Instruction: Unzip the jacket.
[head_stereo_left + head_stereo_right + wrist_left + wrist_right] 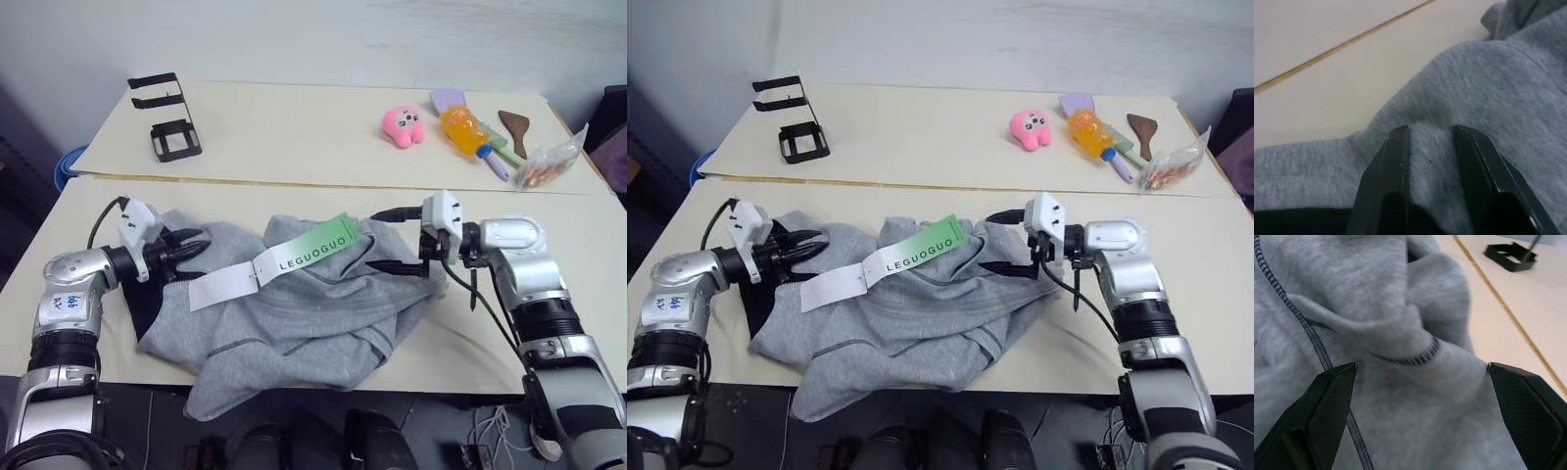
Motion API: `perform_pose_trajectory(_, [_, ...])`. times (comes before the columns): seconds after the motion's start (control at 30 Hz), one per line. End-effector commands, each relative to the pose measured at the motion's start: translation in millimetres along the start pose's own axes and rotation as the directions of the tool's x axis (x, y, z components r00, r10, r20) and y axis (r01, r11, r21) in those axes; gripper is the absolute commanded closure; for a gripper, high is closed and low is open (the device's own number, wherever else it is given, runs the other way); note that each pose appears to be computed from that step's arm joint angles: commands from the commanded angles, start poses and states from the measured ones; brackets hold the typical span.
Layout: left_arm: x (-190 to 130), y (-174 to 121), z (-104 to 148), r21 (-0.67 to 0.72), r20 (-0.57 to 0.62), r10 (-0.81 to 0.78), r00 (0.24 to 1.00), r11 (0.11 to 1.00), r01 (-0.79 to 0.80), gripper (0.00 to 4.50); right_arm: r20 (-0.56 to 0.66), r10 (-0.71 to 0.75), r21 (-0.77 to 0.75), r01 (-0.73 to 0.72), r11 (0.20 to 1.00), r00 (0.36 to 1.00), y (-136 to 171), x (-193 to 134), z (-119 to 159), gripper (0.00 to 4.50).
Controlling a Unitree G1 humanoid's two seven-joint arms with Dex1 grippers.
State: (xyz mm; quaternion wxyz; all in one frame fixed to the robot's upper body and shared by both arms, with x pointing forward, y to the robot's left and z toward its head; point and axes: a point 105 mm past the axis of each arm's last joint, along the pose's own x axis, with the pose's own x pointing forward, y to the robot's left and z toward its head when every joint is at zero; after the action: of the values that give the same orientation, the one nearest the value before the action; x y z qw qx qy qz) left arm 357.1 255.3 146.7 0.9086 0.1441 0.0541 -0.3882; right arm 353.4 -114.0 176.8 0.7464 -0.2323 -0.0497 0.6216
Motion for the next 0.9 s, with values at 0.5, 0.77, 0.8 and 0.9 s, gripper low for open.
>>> perform_pose_trajectory(0.5, [15,16,0,0.021,-0.016,0.142,0.99,0.99,-0.141,4.5,-0.017,-0.312,-0.158,0.306,0.939,0.95,-61,-15,30,4.47])
perform_pose_trajectory(0.77, [27,41,25,-0.027,0.121,0.364,0.924,0.931,-0.363,4.5,-0.079,-0.568,-0.195,0.546,0.815,0.82,-109,-17,27,4.47])
perform_pose_trajectory(0.8, [27,48,28,-0.038,0.137,0.425,0.895,0.905,-0.424,4.5,-0.124,-0.576,-0.175,0.554,0.814,0.808,-111,-14,17,4.47])
perform_pose_trajectory(0.9, [31,52,33,-0.073,0.163,0.477,0.864,0.879,-0.471,4.5,-0.171,-0.602,-0.101,0.594,0.798,0.78,-113,-8,-2,4.47])
